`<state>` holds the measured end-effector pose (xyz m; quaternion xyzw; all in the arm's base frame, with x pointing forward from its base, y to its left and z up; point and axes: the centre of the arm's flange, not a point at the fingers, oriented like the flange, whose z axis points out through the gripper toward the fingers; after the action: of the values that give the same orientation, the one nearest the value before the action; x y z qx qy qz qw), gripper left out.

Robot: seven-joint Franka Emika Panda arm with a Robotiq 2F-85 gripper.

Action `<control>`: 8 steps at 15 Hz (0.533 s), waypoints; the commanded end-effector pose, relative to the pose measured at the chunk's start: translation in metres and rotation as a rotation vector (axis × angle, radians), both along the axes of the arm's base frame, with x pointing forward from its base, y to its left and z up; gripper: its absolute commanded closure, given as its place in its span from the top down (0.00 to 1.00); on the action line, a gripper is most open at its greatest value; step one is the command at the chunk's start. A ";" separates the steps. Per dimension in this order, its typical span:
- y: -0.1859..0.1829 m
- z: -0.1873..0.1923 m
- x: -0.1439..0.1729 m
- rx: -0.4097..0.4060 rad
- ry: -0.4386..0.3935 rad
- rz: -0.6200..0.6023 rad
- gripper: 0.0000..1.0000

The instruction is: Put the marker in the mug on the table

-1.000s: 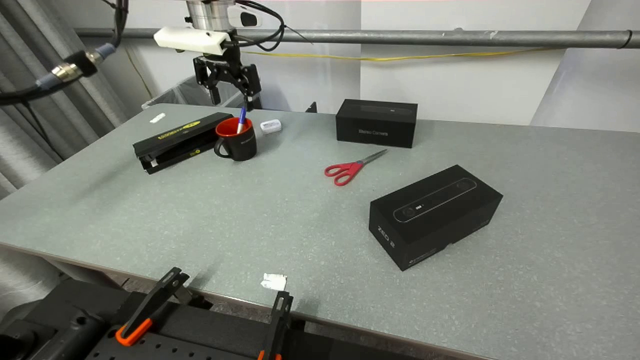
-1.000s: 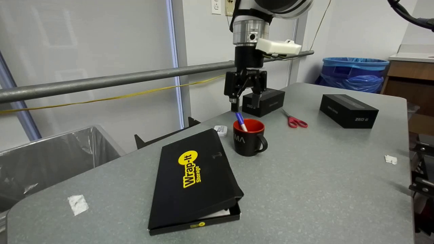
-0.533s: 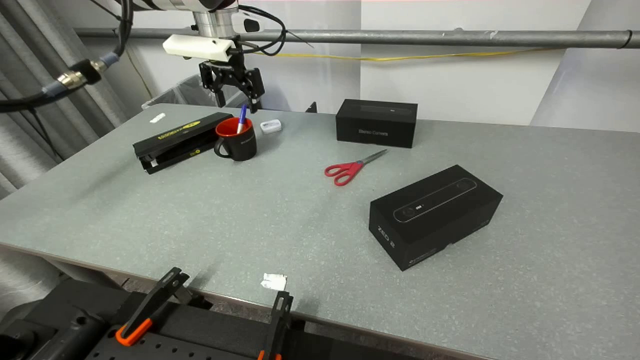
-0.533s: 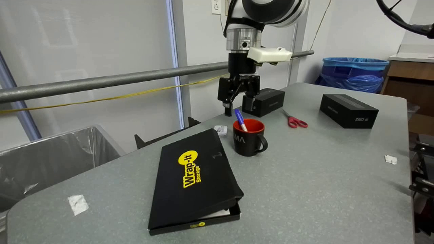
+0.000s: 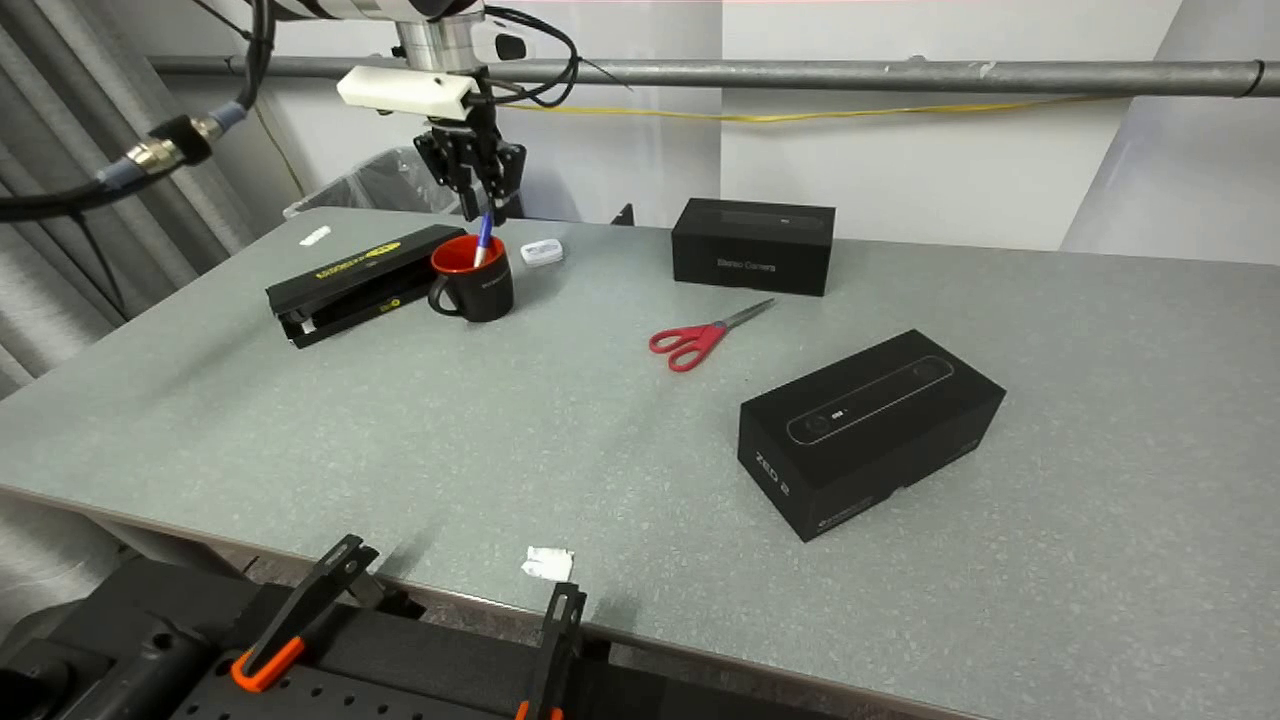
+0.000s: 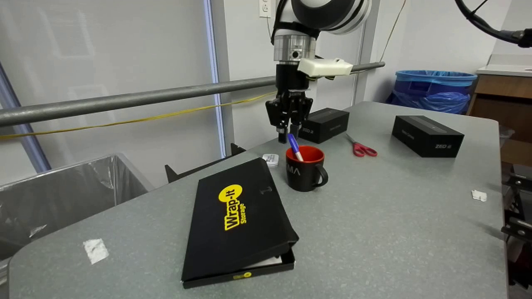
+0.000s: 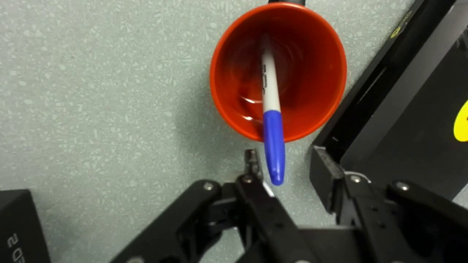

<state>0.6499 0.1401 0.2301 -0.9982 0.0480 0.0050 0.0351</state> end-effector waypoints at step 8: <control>0.003 0.024 0.008 0.030 -0.016 -0.016 0.03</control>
<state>0.6553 0.1395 0.2366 -0.9980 0.0508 -0.0024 0.0381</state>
